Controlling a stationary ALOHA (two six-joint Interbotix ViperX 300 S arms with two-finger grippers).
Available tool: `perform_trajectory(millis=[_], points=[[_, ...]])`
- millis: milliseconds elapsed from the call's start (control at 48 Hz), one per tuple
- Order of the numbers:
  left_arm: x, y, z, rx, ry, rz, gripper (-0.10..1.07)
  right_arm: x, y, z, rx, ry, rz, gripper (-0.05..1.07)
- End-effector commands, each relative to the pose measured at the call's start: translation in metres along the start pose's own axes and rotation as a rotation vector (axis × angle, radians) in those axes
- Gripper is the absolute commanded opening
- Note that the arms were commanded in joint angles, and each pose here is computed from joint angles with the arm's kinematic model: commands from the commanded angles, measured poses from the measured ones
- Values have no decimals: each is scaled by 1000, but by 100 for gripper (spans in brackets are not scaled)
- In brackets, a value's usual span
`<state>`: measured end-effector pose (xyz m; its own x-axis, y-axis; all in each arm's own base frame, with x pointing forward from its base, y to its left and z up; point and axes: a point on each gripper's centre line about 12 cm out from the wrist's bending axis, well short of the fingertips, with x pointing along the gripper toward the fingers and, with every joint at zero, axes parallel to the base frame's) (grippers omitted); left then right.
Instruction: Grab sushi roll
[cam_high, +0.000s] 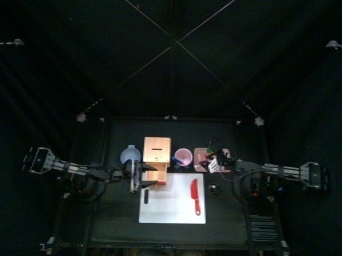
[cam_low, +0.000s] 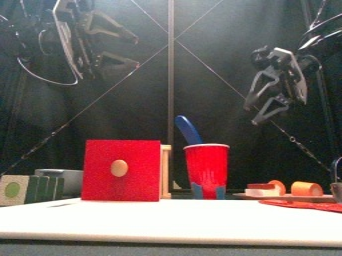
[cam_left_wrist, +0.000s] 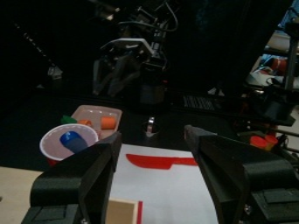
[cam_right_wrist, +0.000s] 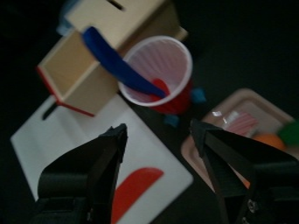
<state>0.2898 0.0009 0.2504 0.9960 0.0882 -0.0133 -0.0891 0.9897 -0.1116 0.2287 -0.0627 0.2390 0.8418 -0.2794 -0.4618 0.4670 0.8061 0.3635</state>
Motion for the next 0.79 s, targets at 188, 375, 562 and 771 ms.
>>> perform_trajectory(millis=[188,375,562,771], points=[[-23,17,11,15,55,32,93,-4,33,12,-191,-136,237,92],[-42,17,13,64,68,10,93,-1,55,22,-254,-148,307,91],[-49,19,10,68,66,12,93,4,64,28,-292,-152,321,92],[-52,21,1,65,89,19,93,11,63,22,-298,-124,312,91]])
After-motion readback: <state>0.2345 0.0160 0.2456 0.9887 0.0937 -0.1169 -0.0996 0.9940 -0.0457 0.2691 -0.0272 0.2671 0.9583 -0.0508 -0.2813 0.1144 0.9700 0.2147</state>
